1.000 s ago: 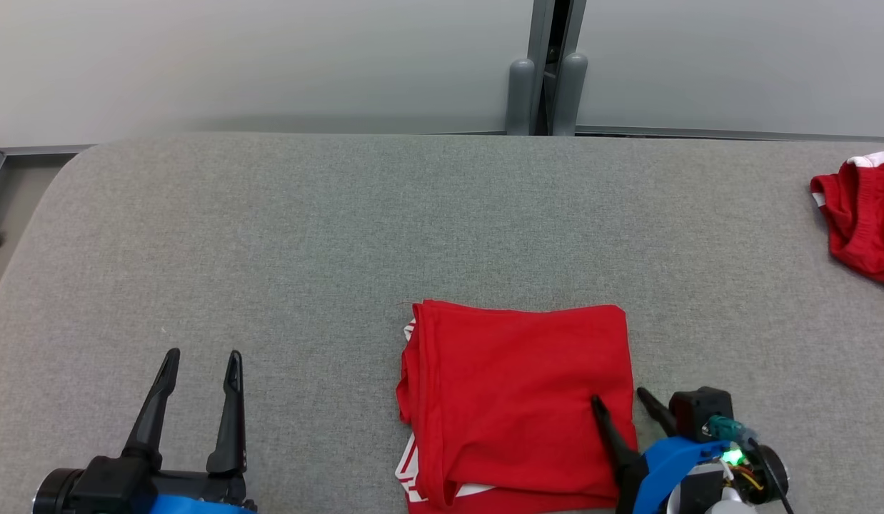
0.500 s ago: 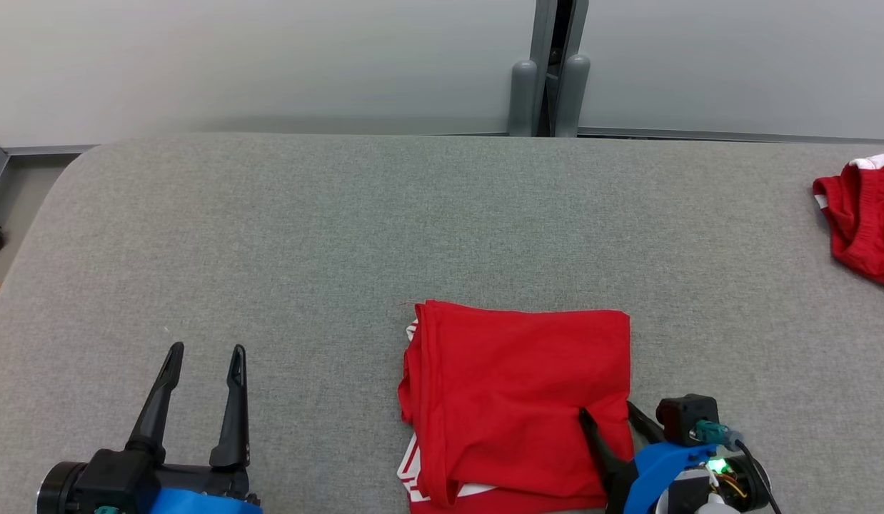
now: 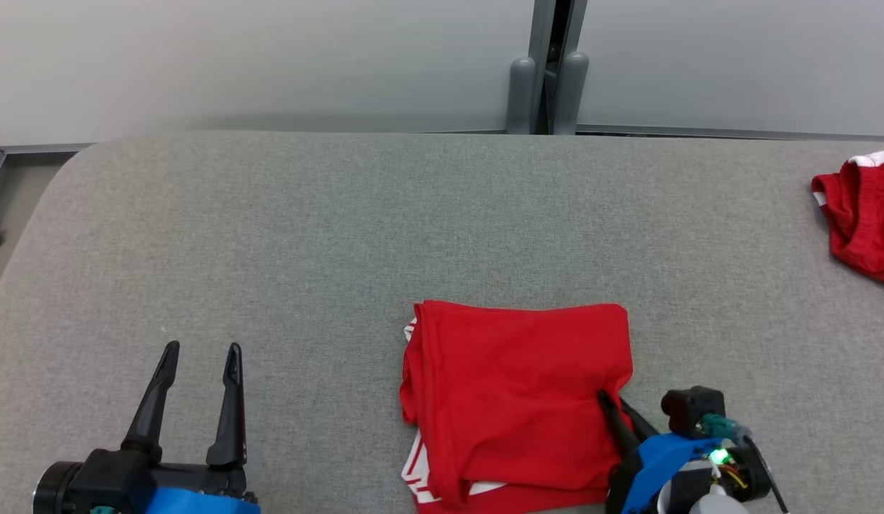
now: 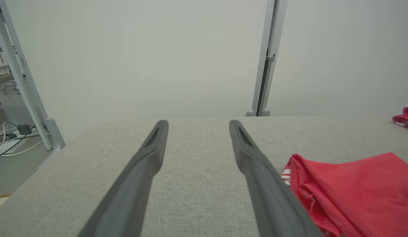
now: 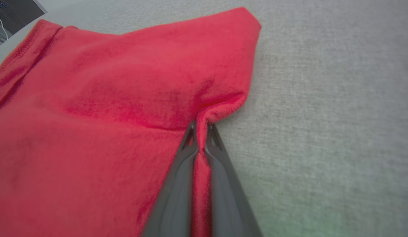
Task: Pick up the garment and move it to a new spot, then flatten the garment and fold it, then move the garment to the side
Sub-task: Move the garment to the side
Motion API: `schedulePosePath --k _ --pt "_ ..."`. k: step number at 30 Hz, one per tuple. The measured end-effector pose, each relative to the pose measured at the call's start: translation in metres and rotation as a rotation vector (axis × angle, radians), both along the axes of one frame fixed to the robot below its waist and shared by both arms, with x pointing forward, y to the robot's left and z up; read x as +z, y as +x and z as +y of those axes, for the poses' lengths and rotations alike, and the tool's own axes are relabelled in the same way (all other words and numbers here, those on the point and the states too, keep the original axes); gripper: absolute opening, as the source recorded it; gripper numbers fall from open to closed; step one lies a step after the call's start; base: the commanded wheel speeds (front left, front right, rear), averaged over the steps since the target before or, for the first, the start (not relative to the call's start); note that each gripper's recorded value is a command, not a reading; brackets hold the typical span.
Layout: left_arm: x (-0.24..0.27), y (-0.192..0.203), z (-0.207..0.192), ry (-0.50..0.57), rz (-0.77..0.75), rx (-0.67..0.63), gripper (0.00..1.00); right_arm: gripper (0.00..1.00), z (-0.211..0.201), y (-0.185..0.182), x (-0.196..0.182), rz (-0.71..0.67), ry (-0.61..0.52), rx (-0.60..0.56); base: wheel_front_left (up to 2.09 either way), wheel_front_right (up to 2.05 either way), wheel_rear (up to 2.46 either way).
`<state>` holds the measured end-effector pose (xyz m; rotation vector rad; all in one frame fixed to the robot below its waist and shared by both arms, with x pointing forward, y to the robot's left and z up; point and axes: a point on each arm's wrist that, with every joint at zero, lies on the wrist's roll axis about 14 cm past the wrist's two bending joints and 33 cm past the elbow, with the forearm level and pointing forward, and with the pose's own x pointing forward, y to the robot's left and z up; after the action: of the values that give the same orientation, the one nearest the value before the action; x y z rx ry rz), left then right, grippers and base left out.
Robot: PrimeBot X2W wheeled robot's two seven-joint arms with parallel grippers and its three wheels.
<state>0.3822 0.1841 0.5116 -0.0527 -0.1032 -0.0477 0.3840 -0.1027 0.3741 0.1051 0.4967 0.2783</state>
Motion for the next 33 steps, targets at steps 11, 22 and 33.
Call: schedulePosePath --k 11,22,33 --pt "-0.005 0.021 -0.023 -0.010 0.004 -0.068 1.00 0.00 -0.082 0.022 0.017 -0.075 -0.095 -0.177 0.00 0.00 0.00" --pt "-0.013 0.067 -0.084 -0.028 -0.011 -0.248 1.00 0.00 -0.164 0.004 0.023 -0.085 -0.177 -0.372 0.00 0.00 0.00" --pt "-0.019 0.083 -0.096 -0.032 -0.012 -0.284 1.00 0.00 -0.161 0.072 0.071 -0.226 -0.259 -0.272 0.00 0.00 0.00"
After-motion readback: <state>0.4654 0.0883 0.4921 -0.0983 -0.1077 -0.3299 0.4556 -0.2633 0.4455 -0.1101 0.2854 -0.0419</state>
